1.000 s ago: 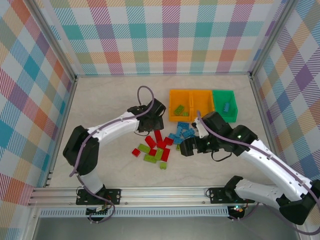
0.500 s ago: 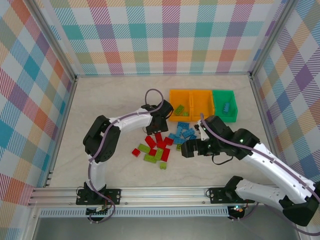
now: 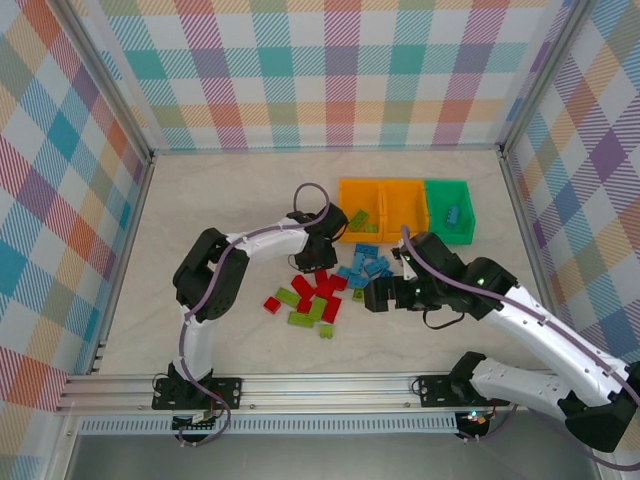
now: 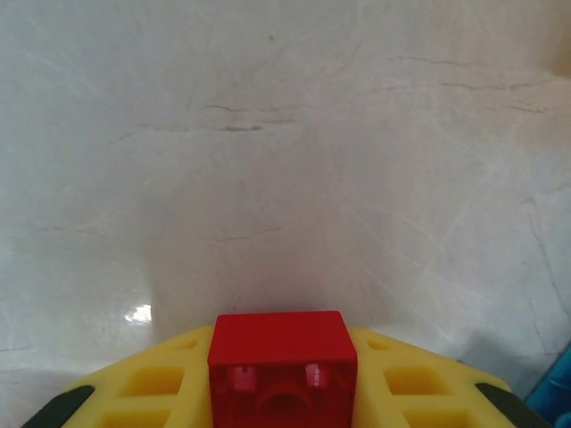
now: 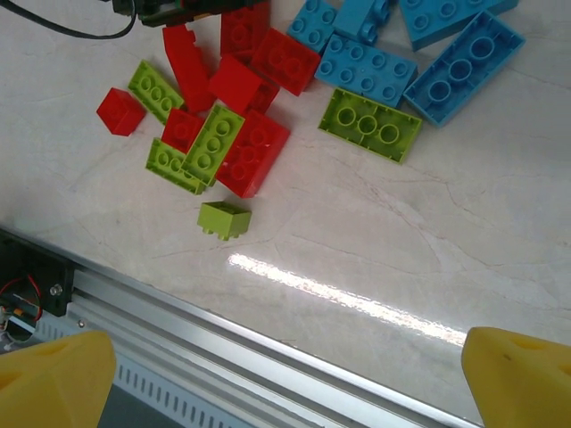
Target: Sort the legos into containers by color
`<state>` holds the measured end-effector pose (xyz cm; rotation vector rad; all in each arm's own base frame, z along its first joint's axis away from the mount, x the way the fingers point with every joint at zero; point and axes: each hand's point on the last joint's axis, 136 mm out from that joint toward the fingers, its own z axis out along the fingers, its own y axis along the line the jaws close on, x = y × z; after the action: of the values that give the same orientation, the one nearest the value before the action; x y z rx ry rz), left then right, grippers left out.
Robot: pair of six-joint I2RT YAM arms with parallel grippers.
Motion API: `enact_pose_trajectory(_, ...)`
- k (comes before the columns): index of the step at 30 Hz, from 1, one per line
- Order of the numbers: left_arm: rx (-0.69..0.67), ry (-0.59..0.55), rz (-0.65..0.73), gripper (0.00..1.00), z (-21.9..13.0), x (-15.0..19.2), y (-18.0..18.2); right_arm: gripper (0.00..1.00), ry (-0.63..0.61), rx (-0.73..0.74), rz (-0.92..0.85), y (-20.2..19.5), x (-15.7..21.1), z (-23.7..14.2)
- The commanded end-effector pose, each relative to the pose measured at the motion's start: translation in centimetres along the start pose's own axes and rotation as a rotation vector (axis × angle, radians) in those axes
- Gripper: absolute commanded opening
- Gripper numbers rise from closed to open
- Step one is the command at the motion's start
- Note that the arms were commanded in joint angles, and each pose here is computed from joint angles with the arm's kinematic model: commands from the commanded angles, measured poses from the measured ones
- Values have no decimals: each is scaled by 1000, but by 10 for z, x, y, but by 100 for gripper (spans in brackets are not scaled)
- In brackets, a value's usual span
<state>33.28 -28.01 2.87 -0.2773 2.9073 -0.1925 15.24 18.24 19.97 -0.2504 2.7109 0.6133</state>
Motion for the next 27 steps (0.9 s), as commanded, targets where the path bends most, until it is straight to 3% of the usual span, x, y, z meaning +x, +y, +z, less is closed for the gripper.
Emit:
enact_pose_trajectory(1,105,-109,62,24,-52,-17,-23,100,-109,-2,-3,0,-16,-10)
enact_pose_trajectory(5,180,-297,205,24,-112,-36,-65,100,-223,10,1,-6,-29,-25)
enact_pose_trajectory(10,317,-458,358,25,-142,-46,-145,100,-346,47,17,-17,-41,-44)
enact_pose_trajectory(19,382,-651,440,26,-123,-98,-242,100,-341,47,66,-27,-27,-50)
enact_pose_trajectory(27,404,-709,420,47,-110,-118,-266,100,-307,28,82,-29,-16,-48)
